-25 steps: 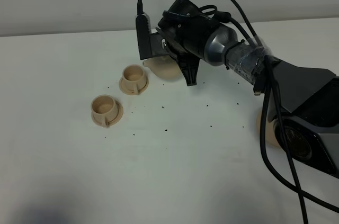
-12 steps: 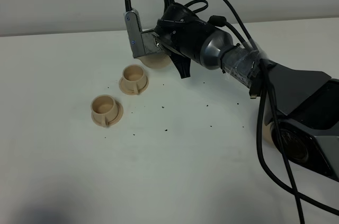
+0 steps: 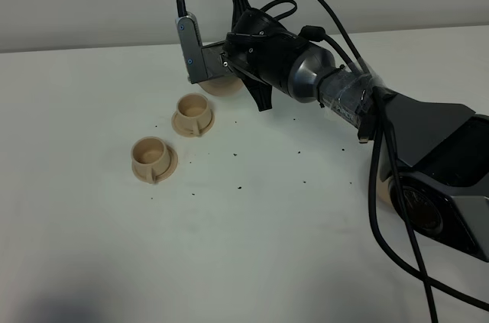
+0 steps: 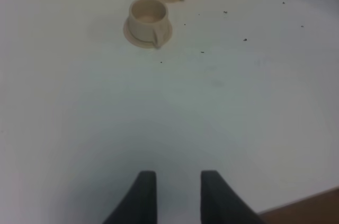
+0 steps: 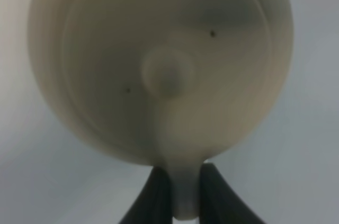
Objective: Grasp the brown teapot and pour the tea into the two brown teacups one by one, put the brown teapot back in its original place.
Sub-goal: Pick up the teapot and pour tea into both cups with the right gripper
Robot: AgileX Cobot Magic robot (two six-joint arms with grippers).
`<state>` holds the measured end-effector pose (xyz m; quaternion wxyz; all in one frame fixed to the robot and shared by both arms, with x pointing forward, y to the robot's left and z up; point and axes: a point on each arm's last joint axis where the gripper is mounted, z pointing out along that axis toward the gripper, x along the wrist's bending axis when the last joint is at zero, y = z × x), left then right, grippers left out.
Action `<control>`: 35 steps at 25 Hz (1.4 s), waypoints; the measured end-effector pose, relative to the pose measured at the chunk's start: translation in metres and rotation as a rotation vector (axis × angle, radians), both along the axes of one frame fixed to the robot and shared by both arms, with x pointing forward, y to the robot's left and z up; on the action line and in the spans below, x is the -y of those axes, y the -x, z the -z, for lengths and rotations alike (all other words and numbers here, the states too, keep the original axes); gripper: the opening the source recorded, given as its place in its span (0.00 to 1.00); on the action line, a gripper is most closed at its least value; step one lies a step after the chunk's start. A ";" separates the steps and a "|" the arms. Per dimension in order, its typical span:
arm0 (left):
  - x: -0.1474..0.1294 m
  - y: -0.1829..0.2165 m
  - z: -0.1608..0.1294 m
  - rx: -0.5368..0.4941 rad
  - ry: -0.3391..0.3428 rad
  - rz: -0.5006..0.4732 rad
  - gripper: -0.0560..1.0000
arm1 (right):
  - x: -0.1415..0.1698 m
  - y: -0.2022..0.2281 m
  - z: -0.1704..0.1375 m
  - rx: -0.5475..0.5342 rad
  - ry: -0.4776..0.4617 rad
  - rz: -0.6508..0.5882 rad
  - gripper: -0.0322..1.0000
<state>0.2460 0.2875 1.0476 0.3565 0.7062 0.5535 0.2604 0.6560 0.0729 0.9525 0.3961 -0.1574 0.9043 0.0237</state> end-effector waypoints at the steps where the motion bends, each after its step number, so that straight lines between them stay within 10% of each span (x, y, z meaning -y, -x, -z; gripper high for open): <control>1: 0.000 0.000 0.000 0.000 0.000 0.000 0.27 | 0.000 0.000 0.000 0.003 -0.003 -0.003 0.14; 35: 0.000 0.000 0.000 0.000 0.000 0.000 0.27 | -0.001 -0.005 0.001 0.105 0.173 -0.165 0.14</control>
